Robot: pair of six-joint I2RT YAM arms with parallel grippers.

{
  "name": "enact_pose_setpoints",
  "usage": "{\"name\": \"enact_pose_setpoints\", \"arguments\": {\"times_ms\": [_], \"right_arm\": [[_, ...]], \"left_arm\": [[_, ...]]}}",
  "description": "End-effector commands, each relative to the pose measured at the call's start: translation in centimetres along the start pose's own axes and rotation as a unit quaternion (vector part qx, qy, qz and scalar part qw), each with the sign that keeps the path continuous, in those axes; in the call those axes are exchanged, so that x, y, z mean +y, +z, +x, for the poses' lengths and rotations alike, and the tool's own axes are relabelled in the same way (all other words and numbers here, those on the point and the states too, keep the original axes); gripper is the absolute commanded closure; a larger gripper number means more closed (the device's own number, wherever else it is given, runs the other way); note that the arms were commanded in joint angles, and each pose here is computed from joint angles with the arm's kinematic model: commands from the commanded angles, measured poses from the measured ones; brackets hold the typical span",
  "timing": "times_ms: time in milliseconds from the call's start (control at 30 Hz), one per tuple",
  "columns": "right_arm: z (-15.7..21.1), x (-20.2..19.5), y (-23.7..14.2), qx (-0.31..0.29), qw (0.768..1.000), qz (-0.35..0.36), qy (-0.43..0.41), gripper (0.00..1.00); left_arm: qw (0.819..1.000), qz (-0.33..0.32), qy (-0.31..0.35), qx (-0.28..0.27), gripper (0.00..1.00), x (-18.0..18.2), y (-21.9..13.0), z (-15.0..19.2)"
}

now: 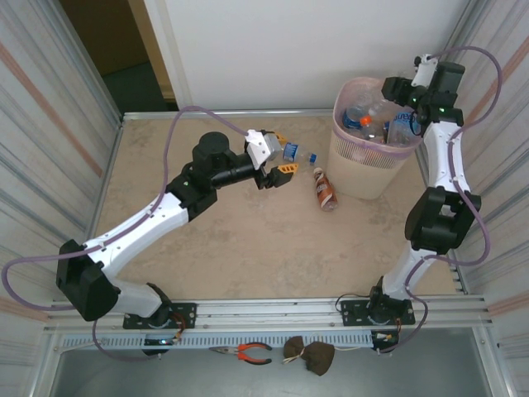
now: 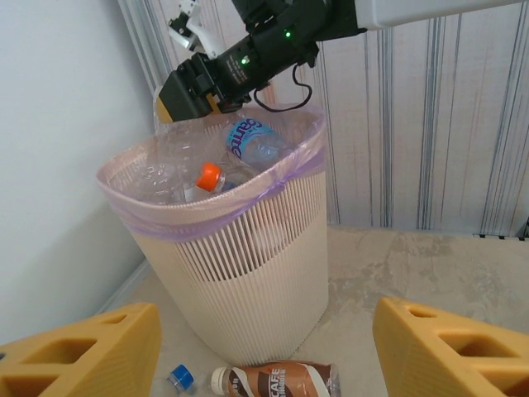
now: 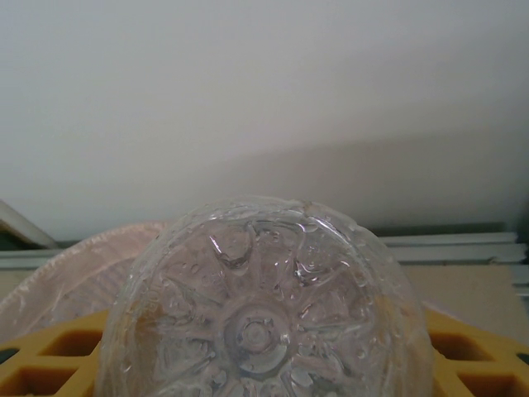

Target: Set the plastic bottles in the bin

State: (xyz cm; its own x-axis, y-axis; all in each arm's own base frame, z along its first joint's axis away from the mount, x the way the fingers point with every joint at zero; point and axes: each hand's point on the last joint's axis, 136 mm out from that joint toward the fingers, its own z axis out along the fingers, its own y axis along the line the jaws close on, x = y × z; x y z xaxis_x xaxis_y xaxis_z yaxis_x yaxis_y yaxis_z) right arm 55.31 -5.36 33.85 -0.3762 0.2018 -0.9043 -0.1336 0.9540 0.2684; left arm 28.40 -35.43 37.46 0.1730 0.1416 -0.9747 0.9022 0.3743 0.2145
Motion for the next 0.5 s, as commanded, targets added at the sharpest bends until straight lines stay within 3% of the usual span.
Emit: {"name": "enact_pose_setpoints", "arguments": {"times_ms": [0,167,300,467], "right_arm": [[-0.2,1.2,0.8,0.000,0.999,-0.041,0.016,0.51],[0.9,0.1,0.8,0.019,0.999,-0.018,0.029,0.34],[-1.6,-0.5,-1.5,-0.012,1.000,0.017,0.017,0.22],[-5.6,0.0,-4.9,-0.054,0.998,0.042,-0.011,0.17]], "left_arm": [[1.000,-0.013,0.002,-0.014,0.31,0.4,-1.1,-1.2],[1.000,-0.013,-0.001,-0.012,0.31,0.4,-1.0,-0.9],[1.000,-0.013,-0.001,-0.013,0.31,0.5,-1.0,-0.9],[1.000,-0.012,-0.003,-0.018,0.31,0.5,-1.0,-1.2]]}}
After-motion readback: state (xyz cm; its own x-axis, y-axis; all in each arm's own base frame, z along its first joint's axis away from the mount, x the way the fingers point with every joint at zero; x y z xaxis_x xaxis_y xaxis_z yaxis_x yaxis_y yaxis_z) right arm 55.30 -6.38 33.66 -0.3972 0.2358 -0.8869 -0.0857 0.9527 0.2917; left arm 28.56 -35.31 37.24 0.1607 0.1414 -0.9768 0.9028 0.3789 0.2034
